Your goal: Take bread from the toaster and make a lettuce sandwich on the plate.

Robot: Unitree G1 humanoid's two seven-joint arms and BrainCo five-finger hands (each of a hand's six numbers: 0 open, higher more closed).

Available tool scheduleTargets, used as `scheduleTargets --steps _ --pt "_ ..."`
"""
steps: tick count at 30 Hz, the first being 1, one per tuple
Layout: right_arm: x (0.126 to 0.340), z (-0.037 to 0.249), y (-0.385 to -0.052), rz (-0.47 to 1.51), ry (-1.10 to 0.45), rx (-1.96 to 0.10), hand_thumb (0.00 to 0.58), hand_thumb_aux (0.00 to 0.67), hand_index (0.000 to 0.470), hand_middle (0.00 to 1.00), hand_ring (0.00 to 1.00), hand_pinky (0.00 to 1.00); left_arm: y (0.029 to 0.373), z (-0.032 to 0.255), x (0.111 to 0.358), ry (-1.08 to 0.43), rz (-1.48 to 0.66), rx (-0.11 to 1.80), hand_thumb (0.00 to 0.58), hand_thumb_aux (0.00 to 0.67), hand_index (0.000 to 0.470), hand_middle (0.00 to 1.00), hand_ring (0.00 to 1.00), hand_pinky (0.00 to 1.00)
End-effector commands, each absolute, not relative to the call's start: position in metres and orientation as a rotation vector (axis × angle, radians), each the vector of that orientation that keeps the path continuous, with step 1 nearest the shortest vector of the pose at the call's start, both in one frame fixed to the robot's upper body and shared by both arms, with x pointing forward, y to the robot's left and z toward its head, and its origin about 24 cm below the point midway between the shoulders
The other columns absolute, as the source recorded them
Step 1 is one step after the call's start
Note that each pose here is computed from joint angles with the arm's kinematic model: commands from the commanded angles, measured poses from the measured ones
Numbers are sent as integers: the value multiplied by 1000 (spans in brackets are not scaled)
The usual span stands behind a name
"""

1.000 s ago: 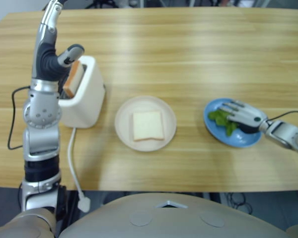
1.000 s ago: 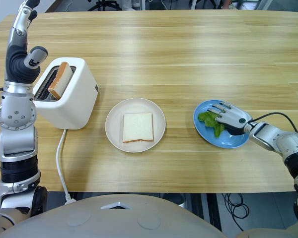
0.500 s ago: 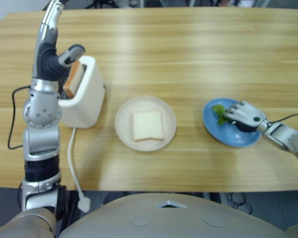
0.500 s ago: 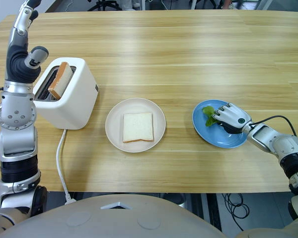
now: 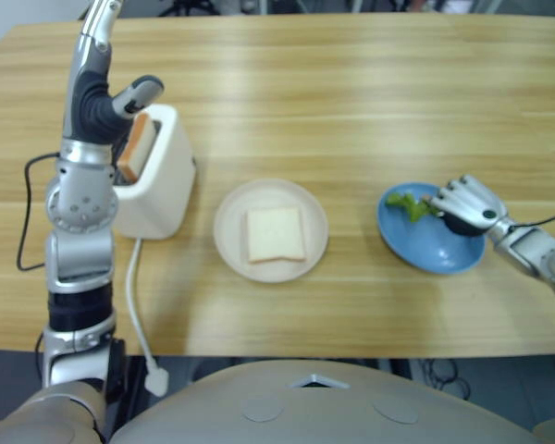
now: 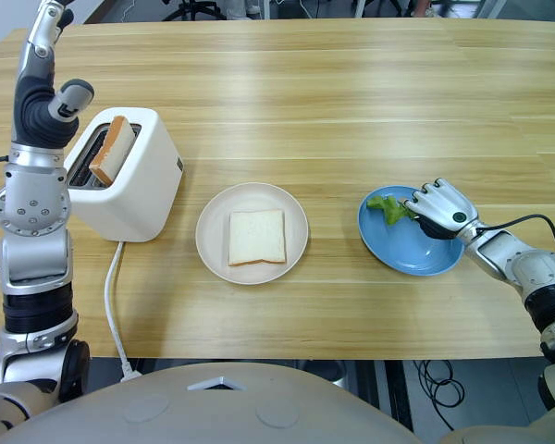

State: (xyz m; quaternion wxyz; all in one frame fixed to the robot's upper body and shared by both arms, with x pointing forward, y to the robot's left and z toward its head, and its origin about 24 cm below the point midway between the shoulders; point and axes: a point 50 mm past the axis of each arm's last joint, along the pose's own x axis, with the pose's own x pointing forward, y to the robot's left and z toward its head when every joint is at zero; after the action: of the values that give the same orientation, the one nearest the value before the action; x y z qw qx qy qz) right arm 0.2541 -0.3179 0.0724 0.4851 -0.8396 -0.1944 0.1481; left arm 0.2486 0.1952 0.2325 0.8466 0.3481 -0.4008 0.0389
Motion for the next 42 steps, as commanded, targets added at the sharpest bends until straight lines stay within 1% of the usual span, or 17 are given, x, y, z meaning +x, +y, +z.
scheduleTargets --steps 1,9,17,21,26,35,42 --pt "259 86 -304 323 -579 -2022 580 670 460 1000 1000 1000 192 230 253 -836 70 727 0 0 0 0 0 0" --pt "266 107 -255 286 -812 -1972 580 670 460 1000 1000 1000 189 229 257 -842 63 720 0 0 0 0 0 0" --pt "267 126 -219 241 -981 -1923 580 670 460 1000 1000 1000 186 229 261 -845 55 715 0 0 0 0 0 0" --pt "269 128 -199 260 -1045 -1894 580 670 460 1000 1000 1000 184 228 262 -848 51 713 0 0 0 0 0 0" --pt "274 129 -184 266 -1087 -1847 580 670 460 1000 1000 1000 182 227 264 -848 46 711 0 0 0 0 0 0" --pt "289 111 -157 316 -1082 -1723 580 670 460 1000 1000 1000 180 223 270 -842 38 708 0 0 0 0 0 0" --pt "291 102 -126 371 -1123 -1623 580 670 460 1000 1000 1000 179 221 273 -835 36 707 0 0 0 0 0 0"
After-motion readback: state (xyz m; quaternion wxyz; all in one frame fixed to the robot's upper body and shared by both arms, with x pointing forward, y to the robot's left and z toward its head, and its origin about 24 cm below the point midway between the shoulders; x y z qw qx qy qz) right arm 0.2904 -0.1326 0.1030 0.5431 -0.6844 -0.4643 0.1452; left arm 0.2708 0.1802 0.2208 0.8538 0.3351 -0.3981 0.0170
